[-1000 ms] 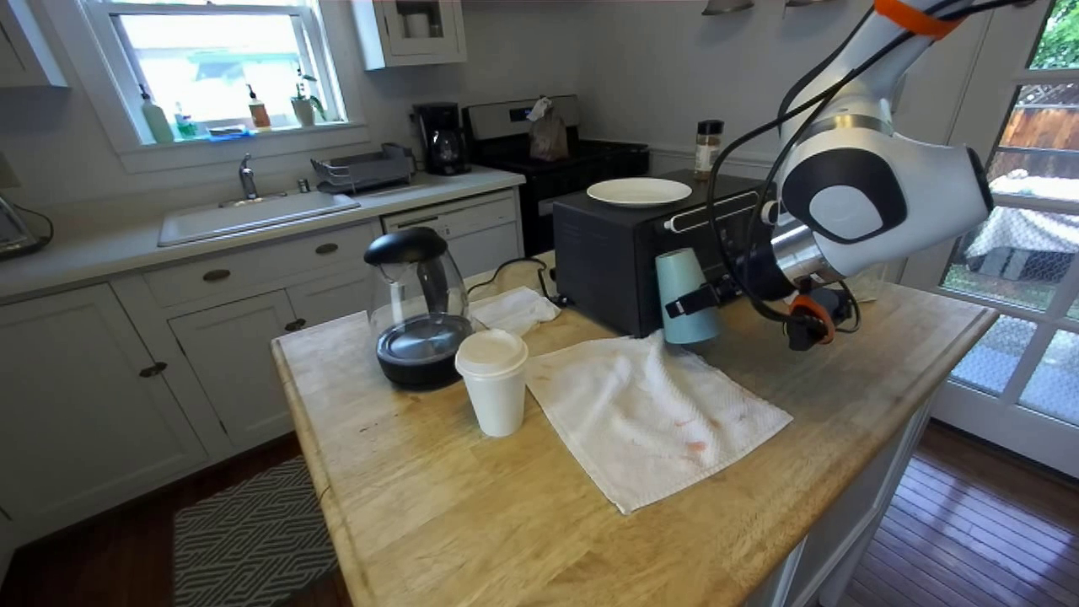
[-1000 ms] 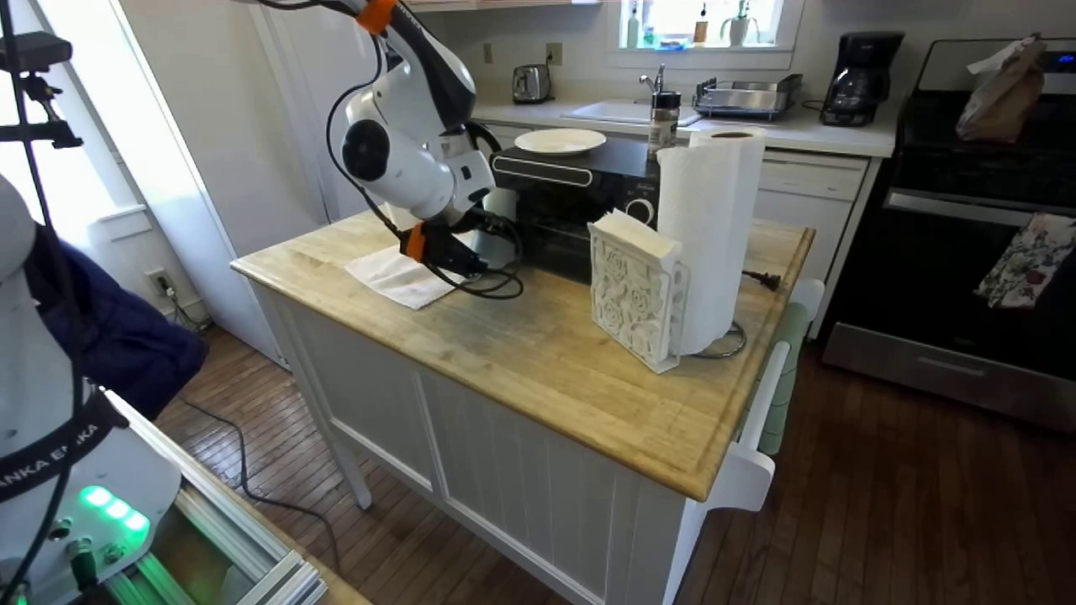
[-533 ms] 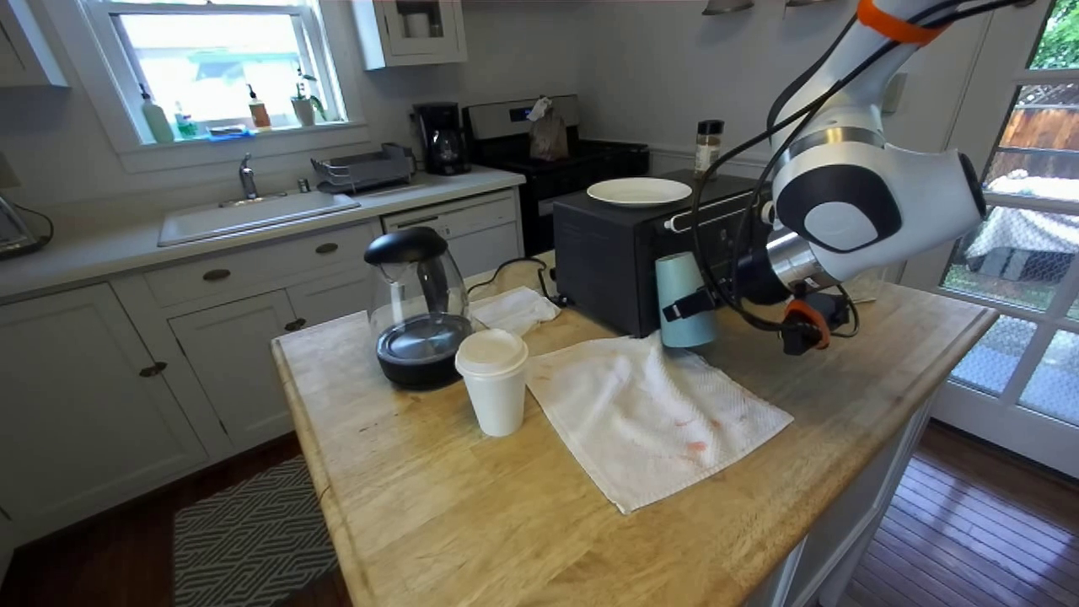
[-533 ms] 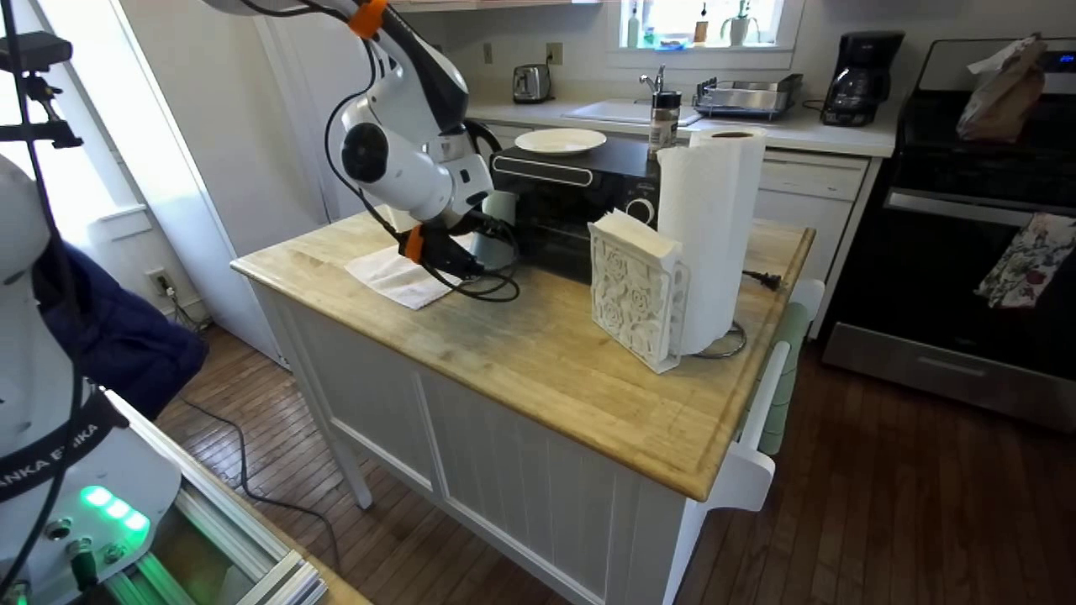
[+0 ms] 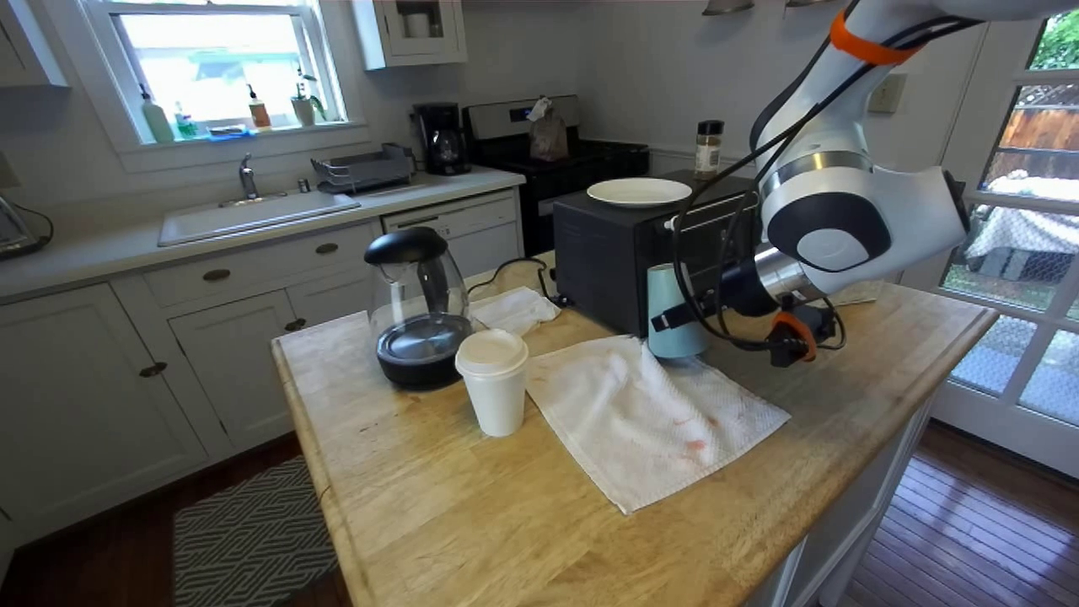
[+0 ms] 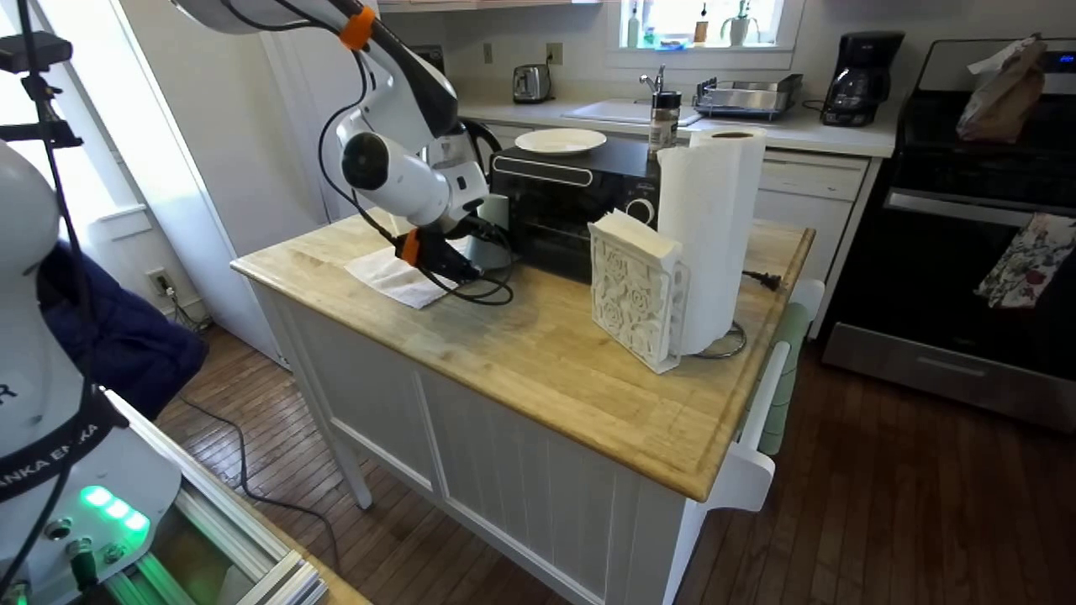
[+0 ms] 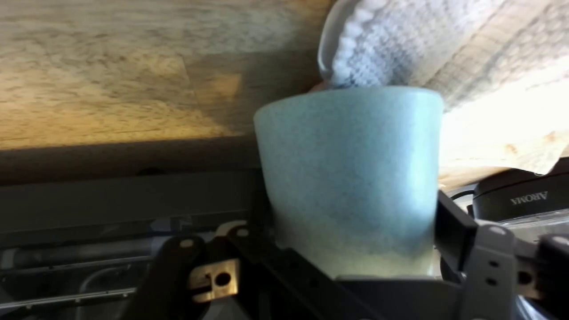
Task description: Place the light green cup upside down
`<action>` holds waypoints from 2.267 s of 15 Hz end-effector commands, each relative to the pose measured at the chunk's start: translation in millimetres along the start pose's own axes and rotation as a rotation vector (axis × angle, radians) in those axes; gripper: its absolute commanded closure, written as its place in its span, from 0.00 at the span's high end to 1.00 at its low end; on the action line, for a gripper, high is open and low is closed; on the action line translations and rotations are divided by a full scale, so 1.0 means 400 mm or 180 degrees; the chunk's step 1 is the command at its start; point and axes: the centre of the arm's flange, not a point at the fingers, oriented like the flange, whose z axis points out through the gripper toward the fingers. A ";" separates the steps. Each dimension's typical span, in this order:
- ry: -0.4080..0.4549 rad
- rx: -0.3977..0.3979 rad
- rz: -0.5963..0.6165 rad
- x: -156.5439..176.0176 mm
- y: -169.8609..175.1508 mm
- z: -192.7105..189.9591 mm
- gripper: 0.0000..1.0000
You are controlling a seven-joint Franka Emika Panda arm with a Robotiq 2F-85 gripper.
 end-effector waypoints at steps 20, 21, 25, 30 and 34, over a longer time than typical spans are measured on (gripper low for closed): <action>-0.0563 -0.0553 0.0090 0.006 -0.080 -0.092 1.00; -0.0580 -0.0546 0.0092 0.016 -0.079 -0.102 1.00; -0.0662 -0.0427 0.0122 0.070 -0.083 -0.143 1.00; -0.0743 -0.0337 0.0091 0.148 -0.091 -0.210 1.00; -0.0801 -0.0306 0.0040 0.196 -0.096 -0.265 1.00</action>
